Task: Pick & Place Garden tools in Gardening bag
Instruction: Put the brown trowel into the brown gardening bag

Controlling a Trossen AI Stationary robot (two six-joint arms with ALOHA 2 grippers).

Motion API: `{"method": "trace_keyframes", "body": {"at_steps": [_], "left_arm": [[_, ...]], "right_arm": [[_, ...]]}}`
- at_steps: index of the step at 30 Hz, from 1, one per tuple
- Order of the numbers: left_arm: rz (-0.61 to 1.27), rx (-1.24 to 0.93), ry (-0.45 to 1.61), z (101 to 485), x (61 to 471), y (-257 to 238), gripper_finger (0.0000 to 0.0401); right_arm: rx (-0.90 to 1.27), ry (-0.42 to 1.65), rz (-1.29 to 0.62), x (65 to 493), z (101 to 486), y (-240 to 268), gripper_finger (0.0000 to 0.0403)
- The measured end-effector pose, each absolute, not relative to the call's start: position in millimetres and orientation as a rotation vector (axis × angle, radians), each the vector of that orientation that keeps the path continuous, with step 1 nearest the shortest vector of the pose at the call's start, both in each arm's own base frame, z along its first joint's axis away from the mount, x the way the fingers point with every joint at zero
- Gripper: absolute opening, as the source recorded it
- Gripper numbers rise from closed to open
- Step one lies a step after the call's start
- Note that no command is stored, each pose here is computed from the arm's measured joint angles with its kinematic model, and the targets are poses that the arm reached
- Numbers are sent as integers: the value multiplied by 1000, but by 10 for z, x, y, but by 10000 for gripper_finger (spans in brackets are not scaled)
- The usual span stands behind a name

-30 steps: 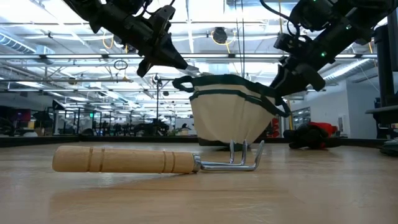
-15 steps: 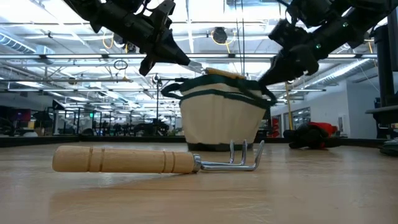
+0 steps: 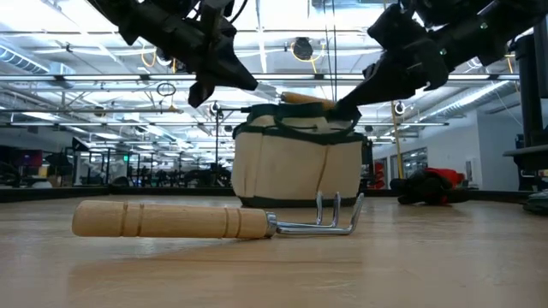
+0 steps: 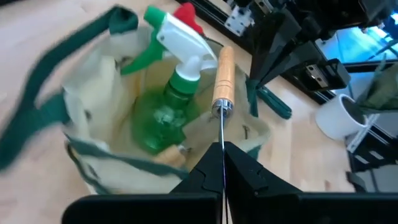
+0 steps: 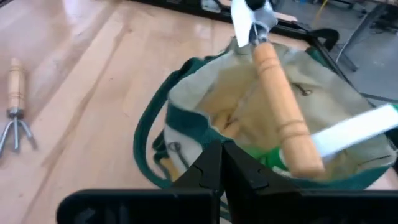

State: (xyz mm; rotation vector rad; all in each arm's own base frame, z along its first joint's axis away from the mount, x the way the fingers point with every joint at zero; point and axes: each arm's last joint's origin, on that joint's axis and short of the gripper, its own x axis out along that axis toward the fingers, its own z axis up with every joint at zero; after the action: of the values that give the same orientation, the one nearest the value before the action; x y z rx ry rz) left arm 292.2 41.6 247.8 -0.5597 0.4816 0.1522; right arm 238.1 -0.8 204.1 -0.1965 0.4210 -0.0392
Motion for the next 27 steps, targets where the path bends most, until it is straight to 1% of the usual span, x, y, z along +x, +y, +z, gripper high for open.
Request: {"method": "trace_keyframes", "body": {"at_steps": [4,11,14,20,24,27], "left_arm": [[143,-564,528,2487,2860,383,1],[187,-553,574,2507,2760,387,1],[176,-513,567,2543,2752,386,1],[116,-359,467,2842,2783,350,1],[132,-348,553,2938,2751,349,1],[159,-379,639,2967,2725,324,1]], "right_arm": [[-212,432,-60,2386,2024,27,1],[-239,416,-57,2392,2040,31,1],[-257,417,-53,2392,2040,31,0],[-258,417,-53,2392,2040,31,0],[-259,418,-52,2391,2039,30,0],[-279,418,-48,2391,2040,30,0]]}}
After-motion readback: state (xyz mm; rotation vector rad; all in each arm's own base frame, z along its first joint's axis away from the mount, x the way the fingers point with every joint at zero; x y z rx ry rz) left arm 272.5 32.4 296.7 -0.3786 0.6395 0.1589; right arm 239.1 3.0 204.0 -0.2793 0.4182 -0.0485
